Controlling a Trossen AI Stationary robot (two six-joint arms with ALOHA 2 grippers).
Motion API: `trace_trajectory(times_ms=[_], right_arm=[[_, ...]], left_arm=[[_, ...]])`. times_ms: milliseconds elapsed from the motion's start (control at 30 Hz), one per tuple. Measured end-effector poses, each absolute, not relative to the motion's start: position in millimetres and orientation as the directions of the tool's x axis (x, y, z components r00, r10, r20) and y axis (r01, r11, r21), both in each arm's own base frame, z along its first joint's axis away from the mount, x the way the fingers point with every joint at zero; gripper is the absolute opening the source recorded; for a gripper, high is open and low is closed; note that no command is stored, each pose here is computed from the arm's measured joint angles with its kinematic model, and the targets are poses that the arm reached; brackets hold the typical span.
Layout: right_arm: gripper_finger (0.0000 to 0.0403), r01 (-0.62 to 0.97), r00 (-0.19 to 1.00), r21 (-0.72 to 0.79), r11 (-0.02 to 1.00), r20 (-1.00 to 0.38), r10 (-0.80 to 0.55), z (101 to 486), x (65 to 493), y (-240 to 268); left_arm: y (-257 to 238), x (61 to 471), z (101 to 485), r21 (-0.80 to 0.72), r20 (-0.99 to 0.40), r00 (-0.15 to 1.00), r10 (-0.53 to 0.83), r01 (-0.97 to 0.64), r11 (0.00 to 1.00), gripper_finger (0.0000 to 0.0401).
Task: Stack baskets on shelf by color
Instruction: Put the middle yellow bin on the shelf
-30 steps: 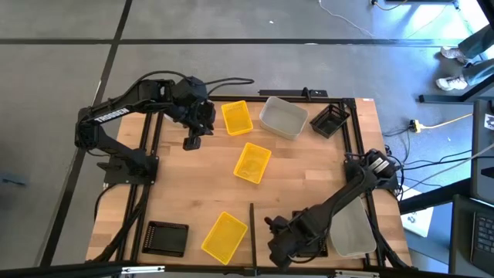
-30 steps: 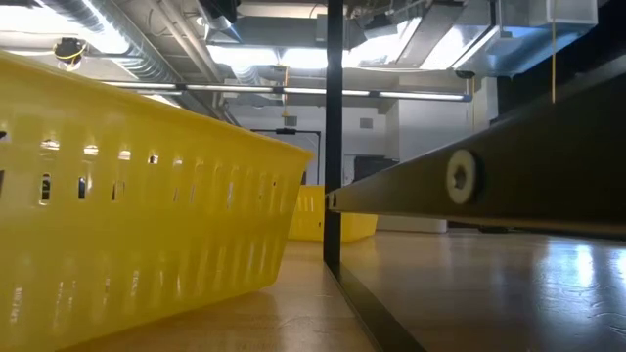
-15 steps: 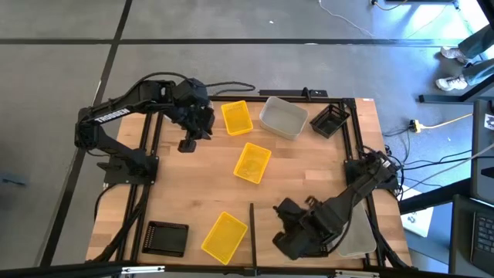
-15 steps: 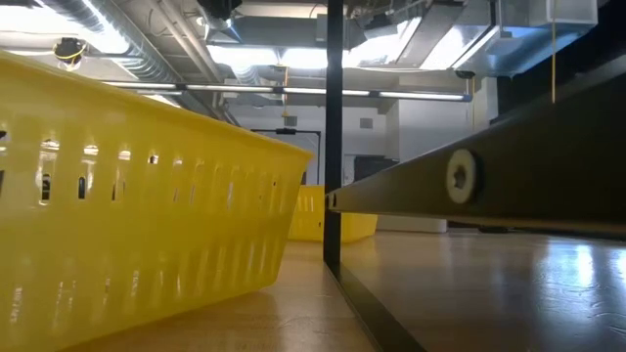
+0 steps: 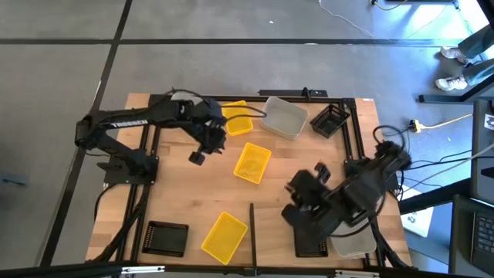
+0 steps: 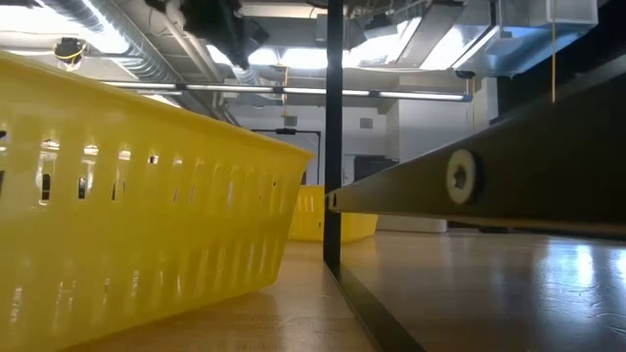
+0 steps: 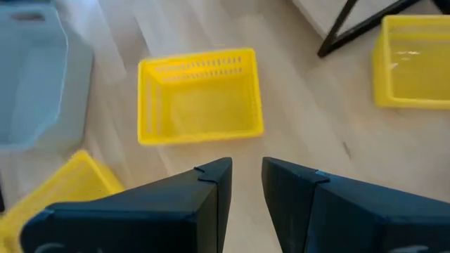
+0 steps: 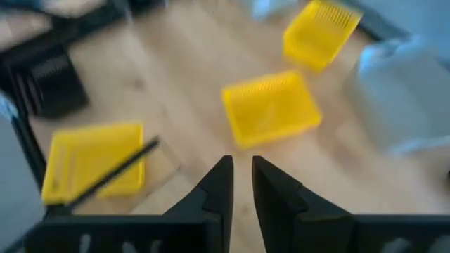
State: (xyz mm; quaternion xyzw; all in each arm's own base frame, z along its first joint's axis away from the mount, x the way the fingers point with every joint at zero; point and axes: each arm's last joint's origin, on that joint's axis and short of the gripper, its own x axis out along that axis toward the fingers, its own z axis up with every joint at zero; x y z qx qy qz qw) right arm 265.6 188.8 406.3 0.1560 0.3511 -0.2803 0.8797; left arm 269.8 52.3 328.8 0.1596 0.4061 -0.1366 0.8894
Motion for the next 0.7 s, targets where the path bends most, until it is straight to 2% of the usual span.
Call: trace_trajectory(times_ms=[300, 600, 700], right_arm=[[0.0053, 0.624, 0.704, 0.103, 0.775, -0.503, -0.501, 456.6, 228.7, 144.3], [0.0053, 0.626, 0.688, 0.01, 0.78, -0.477, -0.547, 477.3, 214.2, 104.1], [0.0053, 0.63, 0.683, 0.0, 0.776, -0.475, -0.555, 481.3, 210.5, 95.1]], left_arm=[[41.5, 283.7, 281.9, 0.237, -0.69, 0.713, -0.125, 0.386, 0.892, 0.0071], [26.8, 295.3, 241.3, 0.247, -0.643, 0.752, -0.145, 0.383, 0.89, 0.0071], [20.0, 299.5, 226.7, 0.249, -0.681, 0.721, -0.129, 0.393, 0.885, 0.0071]])
